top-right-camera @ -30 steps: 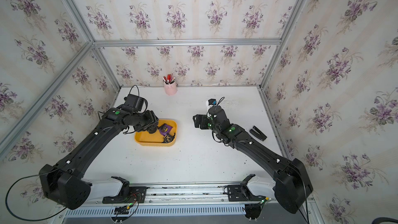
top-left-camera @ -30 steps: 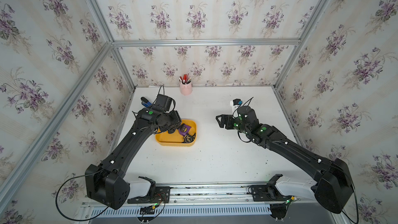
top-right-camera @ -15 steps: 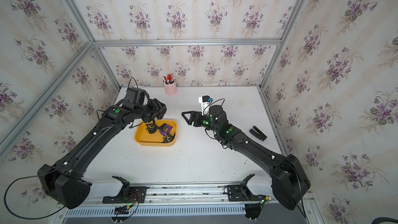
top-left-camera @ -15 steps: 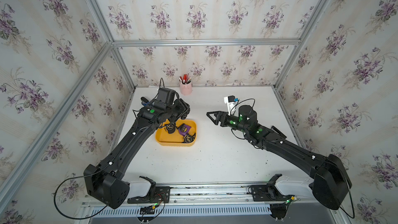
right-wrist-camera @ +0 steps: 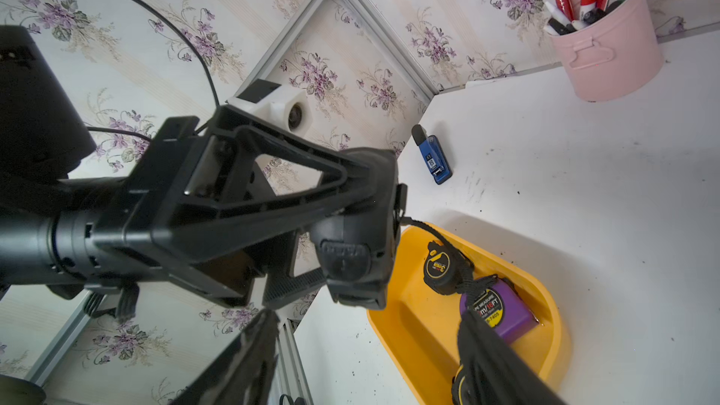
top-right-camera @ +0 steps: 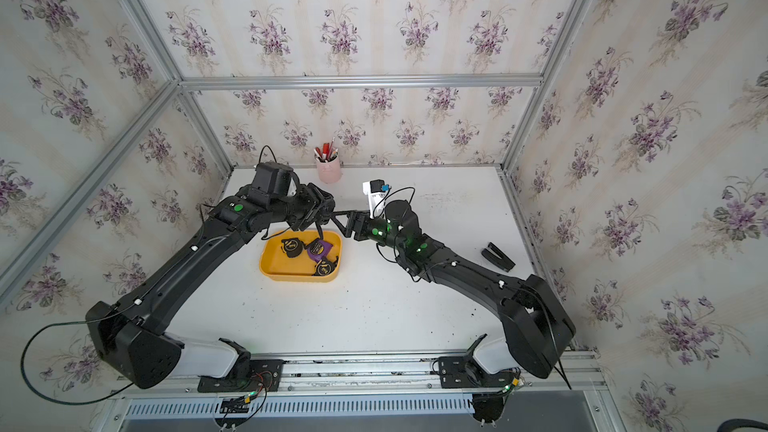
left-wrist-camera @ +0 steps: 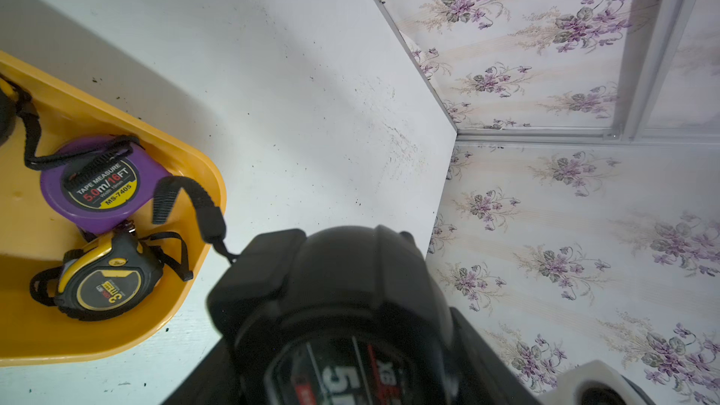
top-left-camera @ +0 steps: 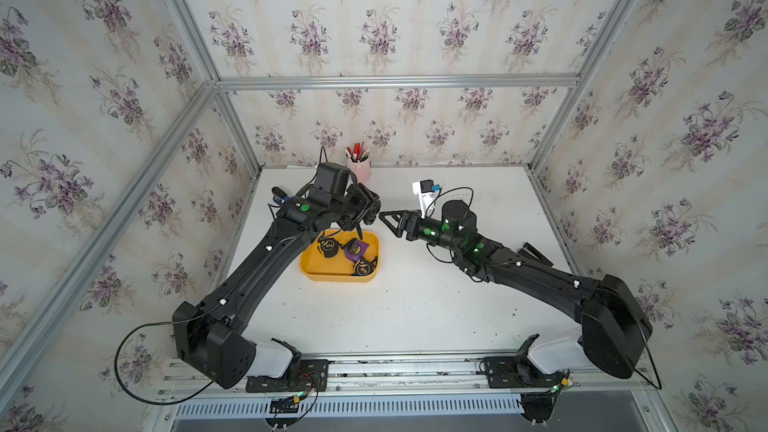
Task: Take the tape measure out of the storage box
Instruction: Place the tape measure at the center of the board.
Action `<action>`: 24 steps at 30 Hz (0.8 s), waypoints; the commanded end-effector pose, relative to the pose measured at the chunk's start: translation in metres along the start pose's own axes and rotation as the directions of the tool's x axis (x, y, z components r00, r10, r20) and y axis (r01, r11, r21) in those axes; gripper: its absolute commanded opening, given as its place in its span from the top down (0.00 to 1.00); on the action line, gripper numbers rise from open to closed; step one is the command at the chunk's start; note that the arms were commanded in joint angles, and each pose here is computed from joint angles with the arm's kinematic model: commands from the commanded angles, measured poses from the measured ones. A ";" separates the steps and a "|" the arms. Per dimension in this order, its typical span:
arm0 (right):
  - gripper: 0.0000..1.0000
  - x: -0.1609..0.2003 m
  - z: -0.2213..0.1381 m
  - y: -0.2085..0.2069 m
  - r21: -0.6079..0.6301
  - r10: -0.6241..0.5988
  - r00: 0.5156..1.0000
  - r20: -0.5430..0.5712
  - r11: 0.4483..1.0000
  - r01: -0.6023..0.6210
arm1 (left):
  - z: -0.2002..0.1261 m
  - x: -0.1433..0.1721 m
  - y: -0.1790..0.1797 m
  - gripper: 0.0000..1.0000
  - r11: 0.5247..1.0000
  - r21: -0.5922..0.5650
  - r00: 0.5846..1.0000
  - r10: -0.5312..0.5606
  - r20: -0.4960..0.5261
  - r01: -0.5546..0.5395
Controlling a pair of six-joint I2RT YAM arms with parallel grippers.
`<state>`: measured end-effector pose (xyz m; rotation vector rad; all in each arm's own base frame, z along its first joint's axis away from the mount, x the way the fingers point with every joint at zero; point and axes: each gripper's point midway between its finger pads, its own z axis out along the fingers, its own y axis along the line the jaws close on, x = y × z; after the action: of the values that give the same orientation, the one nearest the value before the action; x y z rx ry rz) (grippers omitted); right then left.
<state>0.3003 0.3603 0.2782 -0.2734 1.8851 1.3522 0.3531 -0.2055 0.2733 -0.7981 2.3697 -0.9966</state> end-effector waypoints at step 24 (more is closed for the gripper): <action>0.28 -0.014 0.033 0.006 -0.024 -0.025 0.998 0.061 0.999 0.026 | 0.015 0.020 -0.026 1.00 0.997 0.073 0.999 -0.002 -0.050 0.006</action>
<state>0.3184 0.3863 0.2716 -0.2721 1.8740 1.3374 0.3537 -0.2329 0.2706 -0.7963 2.3825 -1.0628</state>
